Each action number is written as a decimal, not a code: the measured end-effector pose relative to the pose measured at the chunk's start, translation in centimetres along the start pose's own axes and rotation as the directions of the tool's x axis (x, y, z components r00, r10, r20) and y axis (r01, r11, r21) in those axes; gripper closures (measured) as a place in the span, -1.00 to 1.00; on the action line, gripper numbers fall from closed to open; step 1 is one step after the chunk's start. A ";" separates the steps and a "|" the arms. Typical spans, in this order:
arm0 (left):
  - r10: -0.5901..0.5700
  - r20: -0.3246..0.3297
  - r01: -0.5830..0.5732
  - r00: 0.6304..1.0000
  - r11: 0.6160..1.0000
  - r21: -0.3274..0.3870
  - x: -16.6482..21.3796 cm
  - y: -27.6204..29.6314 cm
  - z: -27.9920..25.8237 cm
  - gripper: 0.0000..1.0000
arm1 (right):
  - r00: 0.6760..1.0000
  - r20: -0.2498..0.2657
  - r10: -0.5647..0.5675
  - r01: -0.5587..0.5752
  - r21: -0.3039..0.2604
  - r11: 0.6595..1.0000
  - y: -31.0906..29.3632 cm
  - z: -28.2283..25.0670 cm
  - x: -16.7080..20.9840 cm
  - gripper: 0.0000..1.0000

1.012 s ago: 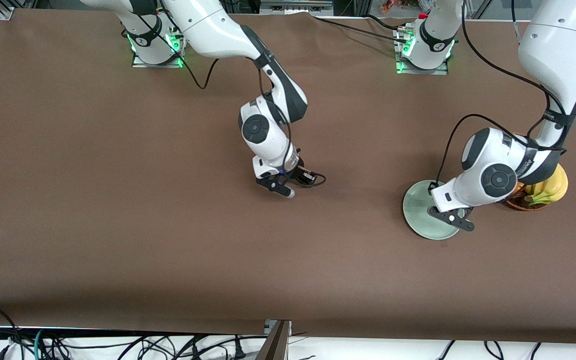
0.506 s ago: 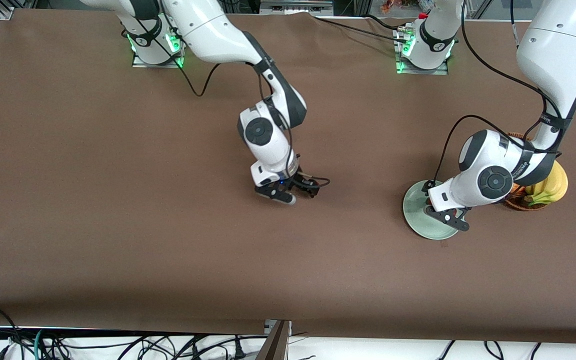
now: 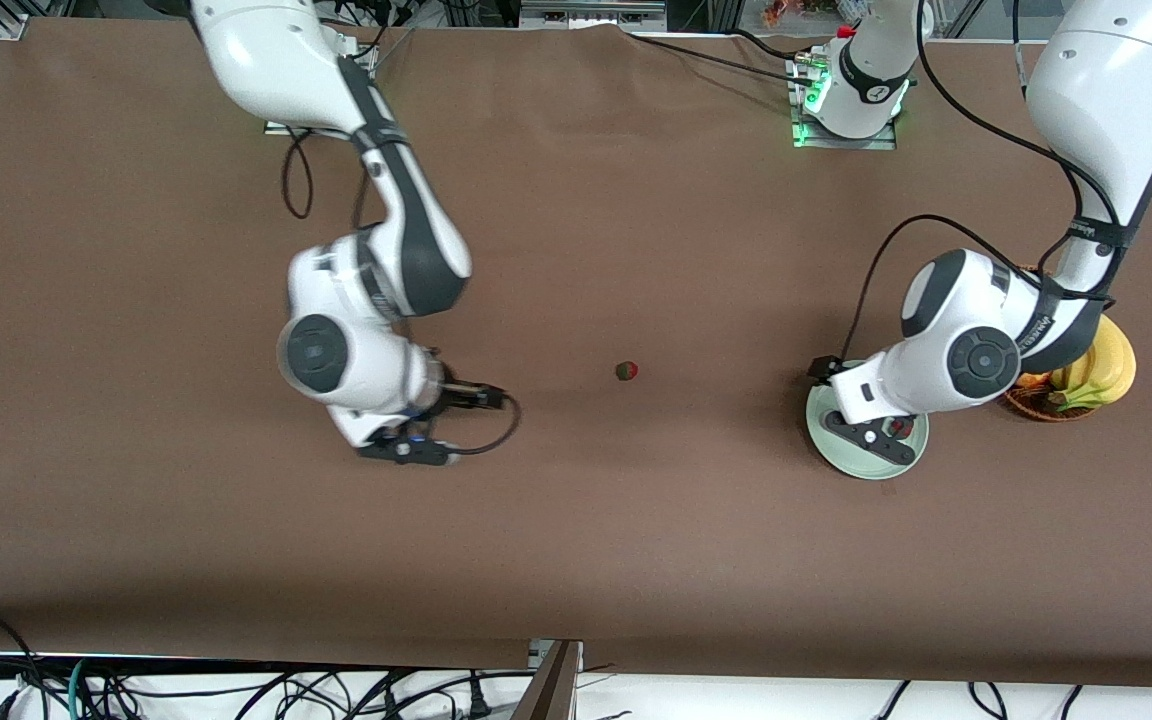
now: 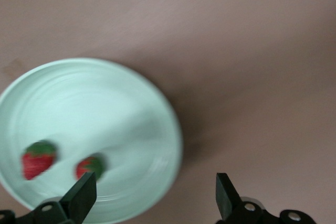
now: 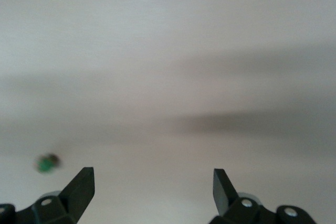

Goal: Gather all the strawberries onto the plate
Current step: 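Release the last strawberry mid-table with the right gripper and withdraw the right arm, then lower the left gripper and grasp the last strawberry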

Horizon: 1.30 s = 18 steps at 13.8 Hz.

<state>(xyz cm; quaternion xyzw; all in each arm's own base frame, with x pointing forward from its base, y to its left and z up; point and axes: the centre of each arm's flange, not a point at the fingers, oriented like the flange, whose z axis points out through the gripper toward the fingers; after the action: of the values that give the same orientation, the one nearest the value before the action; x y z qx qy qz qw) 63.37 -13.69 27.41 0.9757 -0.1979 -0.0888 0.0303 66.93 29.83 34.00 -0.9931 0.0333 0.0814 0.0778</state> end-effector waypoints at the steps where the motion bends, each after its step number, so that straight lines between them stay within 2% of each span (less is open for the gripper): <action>1: -0.048 0.010 0.048 0.999 0.999 -0.004 0.3 2.6 -0.3 -1.00 | 0.999 0.032 -0.030 0.031 -0.025 0.999 2.8 -2.4 0.1 -1.00; 4: -0.157 0.024 0.156 0.987 0.988 0.017 1.0 12.2 0.5 -1.00 | 0.992 0.086 -0.094 0.098 -0.046 0.994 9.5 -9.0 -0.5 -1.00; 6: -0.158 -0.012 0.158 0.987 0.987 0.007 1.6 17.1 1.0 -1.00 | 0.989 0.126 -0.078 0.086 -0.062 0.994 13.3 -12.4 -1.5 -1.00; 9: -0.216 -0.086 0.213 0.973 0.976 -0.040 2.5 21.6 2.1 -1.00 | 0.990 0.126 -0.070 0.080 -0.075 0.994 17.3 -16.3 -2.5 -1.00; 13: -0.256 -0.178 0.255 0.950 0.967 -0.026 3.3 25.6 6.7 -1.00 | 0.983 0.128 -0.135 0.156 -0.167 0.974 19.4 -21.0 -5.3 -1.00; 15: -0.257 -0.221 0.263 0.941 0.965 -0.004 3.3 27.5 9.3 -1.00 | 0.989 0.113 -0.090 0.109 -0.170 0.979 20.6 -23.0 -7.5 -1.00; 18: -0.267 -0.257 0.266 0.929 0.963 -0.040 3.7 28.5 11.4 -1.00 | 0.994 0.106 -0.033 0.050 -0.167 0.985 22.5 -24.4 -10.4 -1.00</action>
<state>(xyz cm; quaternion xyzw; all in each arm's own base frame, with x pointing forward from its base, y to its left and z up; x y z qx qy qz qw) 53.72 -41.59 18.26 0.9966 -0.0578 0.0363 0.0457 58.71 4.35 56.18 -0.9911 0.0014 0.1332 -0.0038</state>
